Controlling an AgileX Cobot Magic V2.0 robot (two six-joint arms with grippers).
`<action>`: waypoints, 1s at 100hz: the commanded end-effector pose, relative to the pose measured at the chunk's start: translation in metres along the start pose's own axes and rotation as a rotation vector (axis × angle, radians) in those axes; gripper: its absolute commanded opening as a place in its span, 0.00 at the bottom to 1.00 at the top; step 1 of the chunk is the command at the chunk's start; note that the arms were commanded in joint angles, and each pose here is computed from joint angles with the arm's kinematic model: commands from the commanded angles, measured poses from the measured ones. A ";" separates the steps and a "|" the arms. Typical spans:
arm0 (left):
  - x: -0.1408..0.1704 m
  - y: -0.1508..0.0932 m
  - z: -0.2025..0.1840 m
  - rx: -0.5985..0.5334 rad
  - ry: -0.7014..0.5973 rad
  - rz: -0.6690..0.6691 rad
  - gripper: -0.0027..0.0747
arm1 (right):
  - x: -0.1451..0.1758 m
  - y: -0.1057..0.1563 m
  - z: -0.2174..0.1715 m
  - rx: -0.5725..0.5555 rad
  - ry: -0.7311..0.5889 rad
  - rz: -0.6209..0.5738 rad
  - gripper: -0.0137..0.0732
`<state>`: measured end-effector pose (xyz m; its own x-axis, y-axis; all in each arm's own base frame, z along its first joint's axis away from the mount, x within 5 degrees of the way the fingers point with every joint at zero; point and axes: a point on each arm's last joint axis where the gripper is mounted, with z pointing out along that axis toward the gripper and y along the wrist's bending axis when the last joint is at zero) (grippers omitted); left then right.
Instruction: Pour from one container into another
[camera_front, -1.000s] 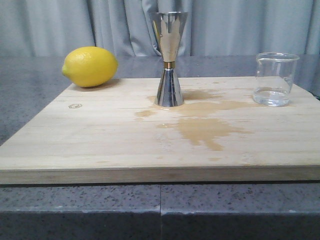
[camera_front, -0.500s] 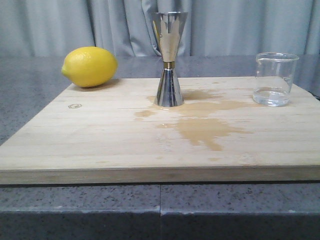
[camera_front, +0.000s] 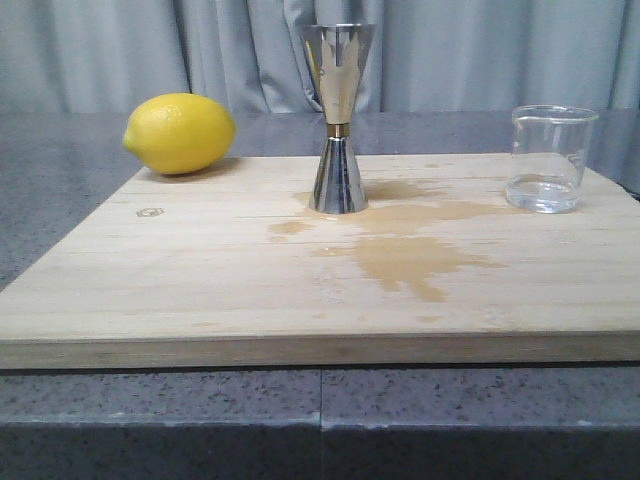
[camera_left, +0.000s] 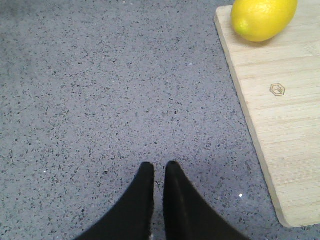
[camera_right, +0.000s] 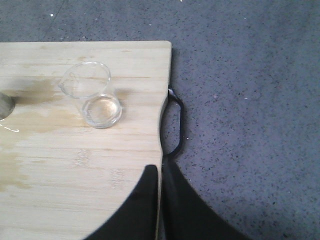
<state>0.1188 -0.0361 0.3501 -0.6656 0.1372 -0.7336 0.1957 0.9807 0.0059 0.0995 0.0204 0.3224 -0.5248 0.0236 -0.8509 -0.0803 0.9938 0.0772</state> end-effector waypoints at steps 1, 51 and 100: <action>-0.011 0.000 -0.006 0.011 -0.092 -0.009 0.01 | -0.014 0.001 -0.007 -0.017 -0.088 -0.026 0.07; -0.012 0.000 -0.007 0.013 -0.101 -0.009 0.01 | -0.015 0.001 -0.007 -0.010 -0.100 -0.038 0.07; 0.031 0.013 -0.015 0.004 -0.461 -0.056 0.01 | -0.015 0.001 -0.007 -0.010 -0.100 -0.038 0.07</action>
<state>0.0954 -0.0204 0.3331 -0.4880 0.0318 -0.8723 0.1679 0.9841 -0.0581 0.0998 0.0197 0.3227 -0.5199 0.0130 -0.8541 -0.0795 0.9948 0.0636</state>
